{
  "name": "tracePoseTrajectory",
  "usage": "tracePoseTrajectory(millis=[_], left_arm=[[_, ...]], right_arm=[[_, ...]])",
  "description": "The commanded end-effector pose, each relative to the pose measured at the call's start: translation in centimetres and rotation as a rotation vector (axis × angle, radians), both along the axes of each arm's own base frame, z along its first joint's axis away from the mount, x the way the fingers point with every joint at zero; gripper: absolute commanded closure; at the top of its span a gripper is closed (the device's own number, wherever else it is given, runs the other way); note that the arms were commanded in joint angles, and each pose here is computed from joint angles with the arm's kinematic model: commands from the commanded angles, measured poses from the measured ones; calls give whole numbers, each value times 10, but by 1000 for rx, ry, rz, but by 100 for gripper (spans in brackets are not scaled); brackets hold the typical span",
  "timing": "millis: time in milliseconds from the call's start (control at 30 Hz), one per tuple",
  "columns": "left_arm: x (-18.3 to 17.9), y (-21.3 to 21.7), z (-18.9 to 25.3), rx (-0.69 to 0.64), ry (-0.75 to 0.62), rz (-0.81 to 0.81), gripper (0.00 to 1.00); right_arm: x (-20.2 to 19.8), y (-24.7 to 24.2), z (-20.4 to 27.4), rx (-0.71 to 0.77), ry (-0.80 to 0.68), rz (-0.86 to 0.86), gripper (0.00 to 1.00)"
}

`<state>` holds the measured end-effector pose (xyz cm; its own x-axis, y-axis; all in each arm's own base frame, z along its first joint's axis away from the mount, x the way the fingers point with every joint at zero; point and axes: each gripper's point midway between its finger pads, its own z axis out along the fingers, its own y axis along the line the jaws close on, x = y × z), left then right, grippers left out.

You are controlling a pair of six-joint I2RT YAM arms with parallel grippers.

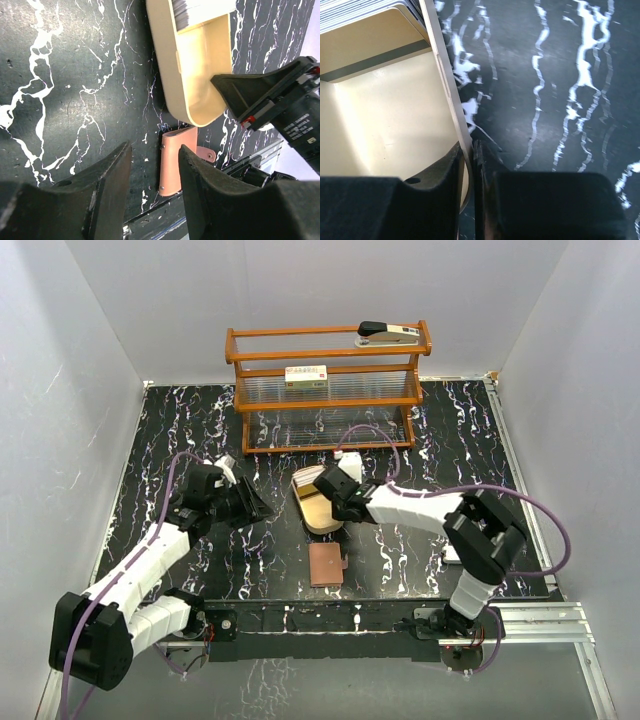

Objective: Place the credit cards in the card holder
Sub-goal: Move the storage box to the center of the board, then open the card holder at the center of the board.

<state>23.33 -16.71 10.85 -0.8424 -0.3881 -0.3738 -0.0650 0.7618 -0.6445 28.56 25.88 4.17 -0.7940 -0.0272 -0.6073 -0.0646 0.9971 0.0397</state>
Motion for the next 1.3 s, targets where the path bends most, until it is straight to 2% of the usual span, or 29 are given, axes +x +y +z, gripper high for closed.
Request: tracePoseTrajectory(millis=[0,500,867,1000,1167,1267], left_arm=[[-11,-7,-5,-9,22,-70,58],[-20,-12,-8,32,26,-110,57],[-24,-21,-6,54,38,-156,56],[-27,-25,-4,58,26,-181,52],[-31,-12,2,147,19,-208,45],[-36,-14,12,128,14,-235,43]], right_arm=[[9,-30,28,41,-77,-129,90],[6,-102,17,-40,-64,-324,90],[-8,-132,13,-20,-91,-452,90],[-9,-129,16,14,-94,-455,81],[-13,-118,34,63,-72,-383,67],[-23,-112,49,121,-60,-331,61]])
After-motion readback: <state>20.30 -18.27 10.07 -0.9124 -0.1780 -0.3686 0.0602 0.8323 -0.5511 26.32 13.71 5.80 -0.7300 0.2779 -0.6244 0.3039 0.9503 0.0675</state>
